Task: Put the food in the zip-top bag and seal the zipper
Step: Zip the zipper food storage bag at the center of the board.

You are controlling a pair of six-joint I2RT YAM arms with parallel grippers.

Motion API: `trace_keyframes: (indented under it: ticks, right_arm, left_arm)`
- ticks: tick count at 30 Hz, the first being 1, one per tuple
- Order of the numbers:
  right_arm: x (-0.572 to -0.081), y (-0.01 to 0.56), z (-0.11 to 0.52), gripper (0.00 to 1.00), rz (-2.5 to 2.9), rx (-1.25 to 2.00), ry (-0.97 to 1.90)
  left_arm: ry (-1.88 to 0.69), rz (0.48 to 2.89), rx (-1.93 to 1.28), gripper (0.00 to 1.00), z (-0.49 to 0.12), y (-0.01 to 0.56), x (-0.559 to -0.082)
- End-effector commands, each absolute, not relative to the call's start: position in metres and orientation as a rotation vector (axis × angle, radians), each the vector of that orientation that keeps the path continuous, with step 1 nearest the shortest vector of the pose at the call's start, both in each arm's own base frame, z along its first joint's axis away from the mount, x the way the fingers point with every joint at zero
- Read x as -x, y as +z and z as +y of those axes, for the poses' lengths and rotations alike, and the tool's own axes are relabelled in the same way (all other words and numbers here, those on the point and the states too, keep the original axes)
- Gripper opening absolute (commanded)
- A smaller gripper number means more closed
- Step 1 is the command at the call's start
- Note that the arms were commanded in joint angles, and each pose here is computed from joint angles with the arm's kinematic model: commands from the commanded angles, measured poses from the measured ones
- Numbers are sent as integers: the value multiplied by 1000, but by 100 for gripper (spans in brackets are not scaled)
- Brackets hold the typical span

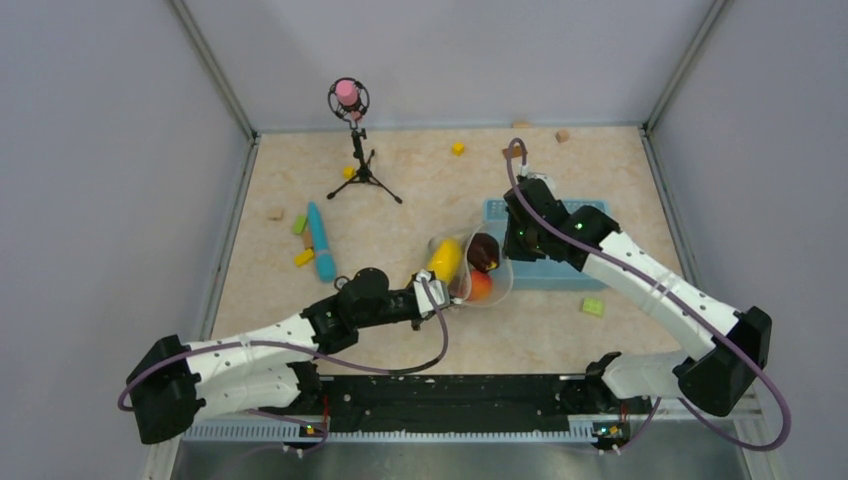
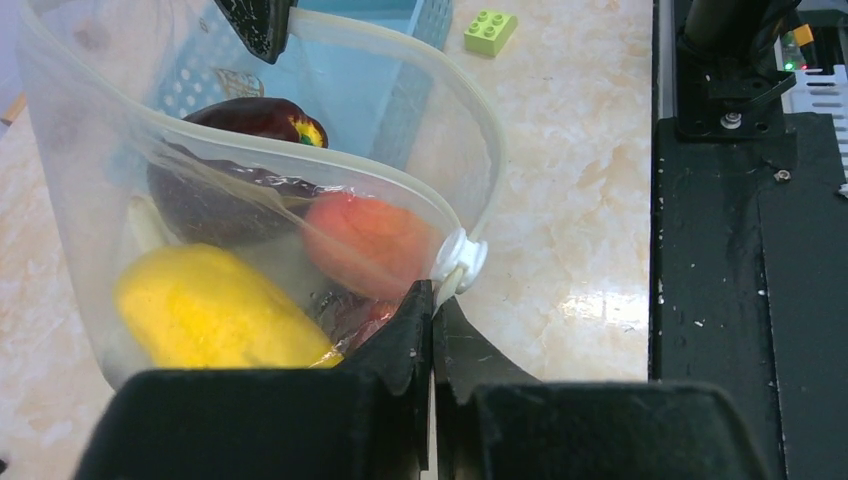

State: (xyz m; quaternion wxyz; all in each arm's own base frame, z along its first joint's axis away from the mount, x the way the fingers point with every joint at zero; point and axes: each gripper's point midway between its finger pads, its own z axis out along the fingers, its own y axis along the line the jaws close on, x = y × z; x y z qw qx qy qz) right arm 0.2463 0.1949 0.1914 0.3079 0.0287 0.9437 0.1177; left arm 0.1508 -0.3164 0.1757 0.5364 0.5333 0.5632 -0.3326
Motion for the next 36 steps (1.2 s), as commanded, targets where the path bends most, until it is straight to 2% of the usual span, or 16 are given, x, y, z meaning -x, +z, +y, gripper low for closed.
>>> trace_keyframes:
  ticks: [1, 3, 4, 7, 10, 14, 17, 22, 25, 36]
  right_arm:
    - [-249, 212, 189, 0, 2416, -71, 353]
    - [-250, 216, 184, 0, 2393, -33, 333]
    - [-253, 219, 181, 7, 2369, -2, 319]
    - [-264, 237, 182, 34, 2224, 171, 320]
    - [-266, 274, 199, 55, 2009, 340, 448]
    - [-244, 328, 229, 65, 1677, 596, 651]
    - [-218, 345, 247, 72, 1469, 834, 734]
    - [-174, 342, 284, 76, 1205, 1219, 926]
    - [-166, 329, 298, 77, 1093, 1410, 955]
    - [-150, 297, 335, 70, 994, 1642, 899]
  left_arm:
    - [-833, 1268, -1179, 0, -321, 215, -152]
    - [-858, 1272, -1142, 0, -317, 223, -149]
    - [-873, 1277, -1115, 0, -315, 228, -148]
    - [-912, 1304, -1010, 0, -308, 244, -148]
    - [-902, 1356, -917, 0, -299, 256, -154]
    - [-855, 1430, -816, 0, -291, 265, -169]
    - [-812, 1548, -839, 0, -289, 254, -172]
    - [-784, 1610, -911, 0, -287, 247, -168]
    - [-789, 1587, -927, 0, -286, 258, -165]
    - [-785, 1589, -889, 0, -277, 272, -163]
